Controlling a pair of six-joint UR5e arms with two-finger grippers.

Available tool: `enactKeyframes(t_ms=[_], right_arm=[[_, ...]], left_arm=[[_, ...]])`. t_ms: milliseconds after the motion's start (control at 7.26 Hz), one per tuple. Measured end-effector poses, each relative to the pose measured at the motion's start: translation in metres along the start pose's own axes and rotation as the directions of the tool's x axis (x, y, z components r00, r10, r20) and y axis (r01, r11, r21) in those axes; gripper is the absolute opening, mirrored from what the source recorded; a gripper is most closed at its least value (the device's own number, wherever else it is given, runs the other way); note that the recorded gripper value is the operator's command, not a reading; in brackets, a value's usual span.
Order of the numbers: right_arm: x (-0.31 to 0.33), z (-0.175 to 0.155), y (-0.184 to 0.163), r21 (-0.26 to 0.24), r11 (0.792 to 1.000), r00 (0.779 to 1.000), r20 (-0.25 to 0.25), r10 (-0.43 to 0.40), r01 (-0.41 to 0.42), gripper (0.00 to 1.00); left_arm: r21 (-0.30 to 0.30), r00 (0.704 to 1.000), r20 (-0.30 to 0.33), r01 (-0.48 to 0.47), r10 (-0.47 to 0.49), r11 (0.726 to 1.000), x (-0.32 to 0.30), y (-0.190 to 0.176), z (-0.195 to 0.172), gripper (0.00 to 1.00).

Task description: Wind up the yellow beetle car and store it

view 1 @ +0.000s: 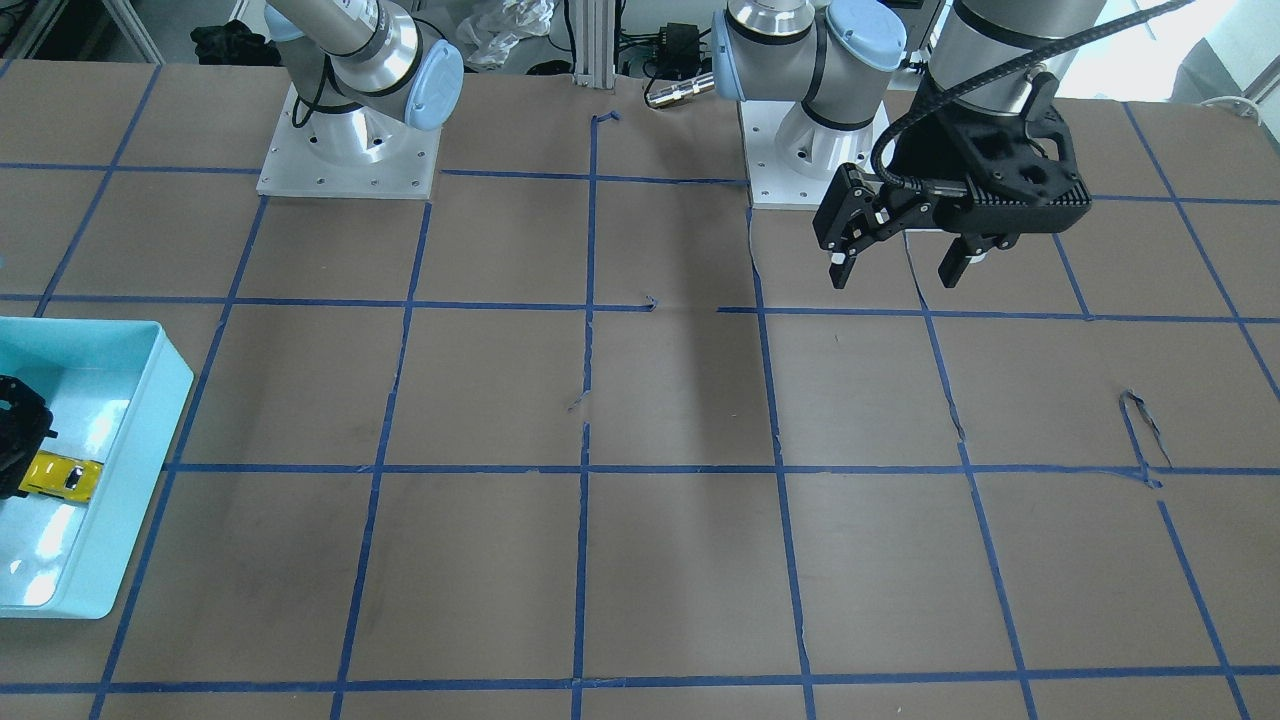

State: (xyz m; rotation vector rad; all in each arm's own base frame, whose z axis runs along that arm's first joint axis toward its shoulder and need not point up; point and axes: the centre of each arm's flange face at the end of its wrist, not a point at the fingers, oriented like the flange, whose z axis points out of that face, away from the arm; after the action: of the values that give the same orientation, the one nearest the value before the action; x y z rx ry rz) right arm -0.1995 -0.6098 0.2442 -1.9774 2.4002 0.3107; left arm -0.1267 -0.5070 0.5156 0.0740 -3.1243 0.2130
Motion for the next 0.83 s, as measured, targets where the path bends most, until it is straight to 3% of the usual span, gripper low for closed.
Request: enactKeyframes(t_ms=[275,413,551,688,826], right_arm=[[-0.012,-0.04,-0.002,0.01,0.999,0.998,-0.06,0.036,-0.035,0.99],[-0.025,-0.068,-0.004,0.026,0.995,0.992,-0.086,0.097,-0.095,1.0],[-0.042,-0.095,-0.009,0.061,0.974,0.971,-0.084,0.224,-0.219,1.0],[-0.059,-0.119,-0.019,0.093,0.909,0.908,-0.066,0.414,-0.407,1.0],[-0.074,-0.14,-0.039,0.113,0.785,0.788,-0.035,0.615,-0.609,1.0]], left_arm=[[0.001,1.0,-0.001,0.0,0.0,1.0,0.0,0.0,0.0,1.0],[0.002,1.0,-0.002,0.0,0.0,1.0,0.0,0.0,0.0,1.0],[0.003,1.0,-0.002,0.0,0.0,1.0,0.0,0.0,0.0,1.0],[0.003,1.0,-0.003,0.0,0.0,1.0,0.0,0.0,0.0,1.0],[0.004,1.0,-0.003,0.001,-0.001,1.0,0.0,-0.001,0.0,1.0]])
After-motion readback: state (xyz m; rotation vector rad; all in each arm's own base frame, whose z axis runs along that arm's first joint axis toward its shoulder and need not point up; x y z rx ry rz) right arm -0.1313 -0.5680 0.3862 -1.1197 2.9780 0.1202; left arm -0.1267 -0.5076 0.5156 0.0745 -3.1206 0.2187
